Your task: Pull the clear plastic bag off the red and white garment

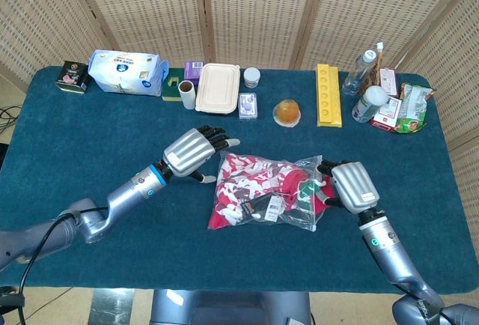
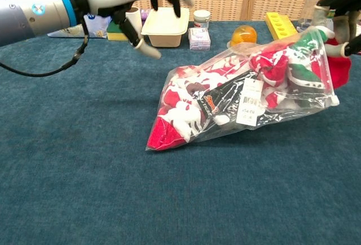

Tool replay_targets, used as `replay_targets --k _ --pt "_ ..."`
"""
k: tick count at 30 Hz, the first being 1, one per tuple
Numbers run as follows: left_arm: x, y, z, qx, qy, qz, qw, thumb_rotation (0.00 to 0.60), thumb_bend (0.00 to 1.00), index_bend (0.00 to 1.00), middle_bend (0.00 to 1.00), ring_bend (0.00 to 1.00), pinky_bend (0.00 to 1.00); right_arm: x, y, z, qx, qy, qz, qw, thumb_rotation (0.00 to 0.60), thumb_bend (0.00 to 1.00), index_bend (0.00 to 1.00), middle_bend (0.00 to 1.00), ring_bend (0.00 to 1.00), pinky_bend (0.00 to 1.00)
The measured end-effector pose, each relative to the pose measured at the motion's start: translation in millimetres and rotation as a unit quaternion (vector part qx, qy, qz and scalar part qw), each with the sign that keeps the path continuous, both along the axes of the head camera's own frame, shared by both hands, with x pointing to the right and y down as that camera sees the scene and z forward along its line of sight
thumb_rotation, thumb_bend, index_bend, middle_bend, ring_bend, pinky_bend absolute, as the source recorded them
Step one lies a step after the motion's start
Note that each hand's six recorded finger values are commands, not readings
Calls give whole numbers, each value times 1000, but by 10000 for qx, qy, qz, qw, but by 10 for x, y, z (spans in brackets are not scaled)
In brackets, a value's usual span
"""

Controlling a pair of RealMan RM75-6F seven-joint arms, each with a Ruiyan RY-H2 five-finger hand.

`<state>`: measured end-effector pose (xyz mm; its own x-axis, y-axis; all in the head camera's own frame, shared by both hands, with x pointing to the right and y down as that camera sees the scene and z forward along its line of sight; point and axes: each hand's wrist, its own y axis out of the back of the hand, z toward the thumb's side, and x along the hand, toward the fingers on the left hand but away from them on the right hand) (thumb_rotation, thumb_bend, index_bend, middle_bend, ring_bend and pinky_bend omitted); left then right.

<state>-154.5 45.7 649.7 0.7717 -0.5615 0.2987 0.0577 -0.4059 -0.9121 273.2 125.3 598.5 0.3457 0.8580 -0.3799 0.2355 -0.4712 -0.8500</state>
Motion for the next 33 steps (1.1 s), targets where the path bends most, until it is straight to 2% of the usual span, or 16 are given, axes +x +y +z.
replay_targets --k 6,9,14,19,33 --pt "-131 23 284 34 -810 73 9967 600 72 212 254 141 254 89 39 36 -50 67 27 10000 600 564 614 502 639 569" --pt "-99 33 407 47 -1028 80 9947 600 118 219 251 138 254 121 49 41 -57 98 31 9999 600 563 615 502 640 569" --pt "28 52 515 26 -1120 95 9937 600 228 247 249 137 254 137 57 44 -66 103 21 9999 600 563 618 504 640 569" --pt "209 59 639 55 -1246 127 9921 600 289 290 249 137 254 163 58 52 -78 108 20 9999 600 563 619 504 640 569" --pt "305 -55 797 -54 -1401 -124 9900 600 301 316 249 137 254 250 62 73 -129 127 77 9998 600 563 619 505 642 569"
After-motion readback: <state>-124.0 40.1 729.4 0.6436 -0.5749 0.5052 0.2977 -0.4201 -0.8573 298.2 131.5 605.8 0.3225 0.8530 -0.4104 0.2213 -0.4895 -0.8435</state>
